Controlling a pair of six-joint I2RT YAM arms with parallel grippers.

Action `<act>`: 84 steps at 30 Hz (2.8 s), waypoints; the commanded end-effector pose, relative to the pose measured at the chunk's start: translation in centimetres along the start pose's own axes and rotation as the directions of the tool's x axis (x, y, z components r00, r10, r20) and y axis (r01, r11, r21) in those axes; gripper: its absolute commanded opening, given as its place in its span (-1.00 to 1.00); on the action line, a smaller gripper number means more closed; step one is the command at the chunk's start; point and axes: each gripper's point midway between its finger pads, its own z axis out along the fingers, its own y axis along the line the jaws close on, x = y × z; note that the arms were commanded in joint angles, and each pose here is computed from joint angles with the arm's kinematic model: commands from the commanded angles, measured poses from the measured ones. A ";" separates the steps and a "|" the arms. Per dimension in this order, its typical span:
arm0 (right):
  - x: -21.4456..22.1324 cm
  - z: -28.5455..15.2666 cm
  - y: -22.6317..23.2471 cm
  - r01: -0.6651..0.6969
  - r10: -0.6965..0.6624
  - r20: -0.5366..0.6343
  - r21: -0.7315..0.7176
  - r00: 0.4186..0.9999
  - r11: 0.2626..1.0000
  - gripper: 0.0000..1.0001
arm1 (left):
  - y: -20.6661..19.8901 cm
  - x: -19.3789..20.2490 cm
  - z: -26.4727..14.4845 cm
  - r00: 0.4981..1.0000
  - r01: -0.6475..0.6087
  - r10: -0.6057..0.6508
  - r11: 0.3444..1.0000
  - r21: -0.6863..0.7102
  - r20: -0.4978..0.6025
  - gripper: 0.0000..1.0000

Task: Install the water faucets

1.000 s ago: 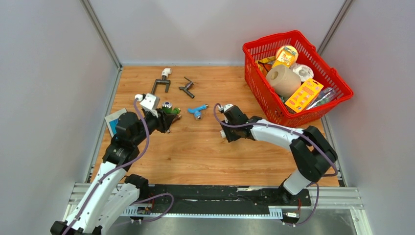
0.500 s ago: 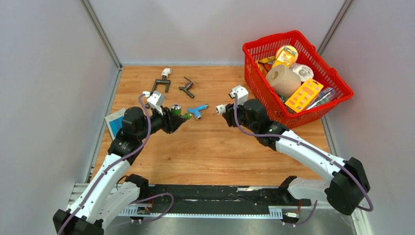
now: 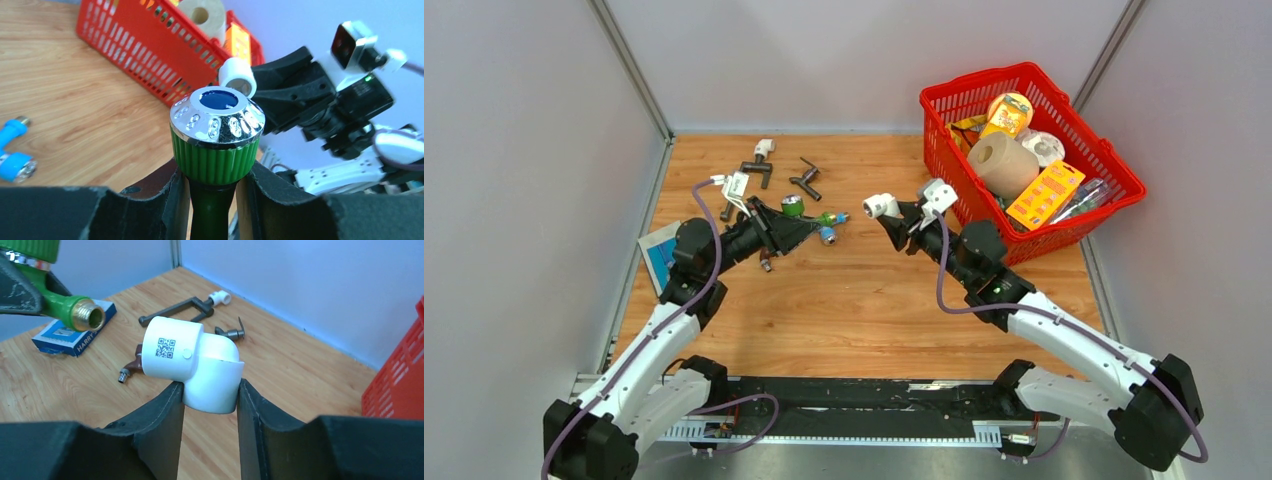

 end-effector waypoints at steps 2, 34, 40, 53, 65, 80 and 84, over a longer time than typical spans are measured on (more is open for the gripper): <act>-5.7 0.6 2.3 0.083 -0.058 0.263 -0.084 0.963 0.993 -1.00 | -4.1 -4.4 0.0 0.977 0.090 -0.118 0.983 0.159 0.179 -0.99; -8.8 3.7 0.5 0.116 -0.190 0.435 0.192 0.880 0.975 -1.00 | -5.5 -6.3 3.8 0.829 0.514 -0.552 0.816 0.263 0.091 -1.00; -8.2 3.8 0.7 0.144 -0.212 0.426 0.186 0.880 0.972 -1.00 | -6.1 -6.3 3.9 0.822 0.526 -0.564 0.806 0.272 0.078 -1.00; -8.0 3.2 1.6 0.173 -0.219 0.442 0.143 0.870 0.975 -1.00 | -4.5 -6.0 4.4 0.791 0.571 -0.600 0.794 0.207 0.121 -0.99; -7.6 3.1 1.4 0.165 -0.215 0.431 0.150 0.876 0.975 -1.00 | -4.4 -7.2 4.3 0.816 0.519 -0.547 0.836 0.180 0.186 -1.00; -7.1 4.0 1.7 0.143 -0.197 0.409 0.158 0.891 0.977 -1.00 | -5.0 -7.6 4.3 0.842 0.442 -0.468 0.884 0.156 0.267 -1.00; -6.6 4.2 1.8 0.146 -0.194 0.388 0.149 0.901 0.978 -1.00 | -4.6 -7.2 4.3 0.855 0.411 -0.435 0.900 0.142 0.281 -1.00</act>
